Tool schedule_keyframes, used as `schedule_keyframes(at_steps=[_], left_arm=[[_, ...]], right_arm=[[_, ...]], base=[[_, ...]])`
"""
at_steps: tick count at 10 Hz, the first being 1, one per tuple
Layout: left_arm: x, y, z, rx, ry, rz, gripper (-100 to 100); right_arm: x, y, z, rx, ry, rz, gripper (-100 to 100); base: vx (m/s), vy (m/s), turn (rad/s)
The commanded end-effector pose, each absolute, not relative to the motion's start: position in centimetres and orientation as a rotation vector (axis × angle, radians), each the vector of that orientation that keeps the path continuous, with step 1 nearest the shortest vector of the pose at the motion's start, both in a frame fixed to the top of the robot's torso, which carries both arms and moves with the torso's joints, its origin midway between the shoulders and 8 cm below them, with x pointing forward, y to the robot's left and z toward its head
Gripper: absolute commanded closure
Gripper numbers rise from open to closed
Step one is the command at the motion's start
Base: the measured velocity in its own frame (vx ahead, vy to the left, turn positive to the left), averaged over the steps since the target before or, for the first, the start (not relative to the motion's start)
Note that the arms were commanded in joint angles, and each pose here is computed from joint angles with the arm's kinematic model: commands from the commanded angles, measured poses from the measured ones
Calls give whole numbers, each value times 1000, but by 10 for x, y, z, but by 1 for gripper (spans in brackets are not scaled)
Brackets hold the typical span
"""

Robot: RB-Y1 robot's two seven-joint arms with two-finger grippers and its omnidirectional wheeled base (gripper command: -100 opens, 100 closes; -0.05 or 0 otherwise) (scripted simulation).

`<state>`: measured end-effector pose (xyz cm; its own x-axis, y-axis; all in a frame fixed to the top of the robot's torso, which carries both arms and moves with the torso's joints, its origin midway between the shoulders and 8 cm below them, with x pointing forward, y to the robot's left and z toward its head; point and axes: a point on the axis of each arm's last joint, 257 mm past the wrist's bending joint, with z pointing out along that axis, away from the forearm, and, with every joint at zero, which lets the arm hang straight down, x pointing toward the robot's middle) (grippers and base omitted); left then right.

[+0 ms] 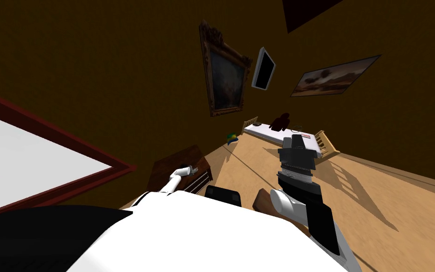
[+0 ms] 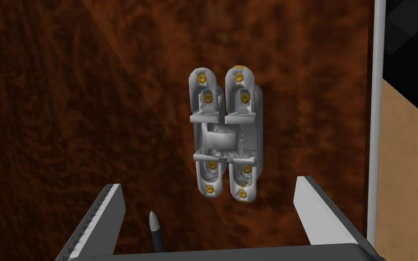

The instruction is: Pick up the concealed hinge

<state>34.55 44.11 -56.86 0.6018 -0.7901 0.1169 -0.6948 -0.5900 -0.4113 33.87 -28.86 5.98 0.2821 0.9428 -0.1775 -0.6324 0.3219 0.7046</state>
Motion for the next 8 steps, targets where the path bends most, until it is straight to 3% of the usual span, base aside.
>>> schedule_keyframes(at_steps=[1, 8], left_arm=[[338, 443, -575, -2525, 1199, -391, -100], [289, 463, -595, -2704, 1108, -191, -100]], right_arm=[[339, -289, 60, 570, 647, 1134, 0], [339, -289, 60, 570, 647, 1134, 0]], base=[[27, -8, 0], [68, -26, -24]])
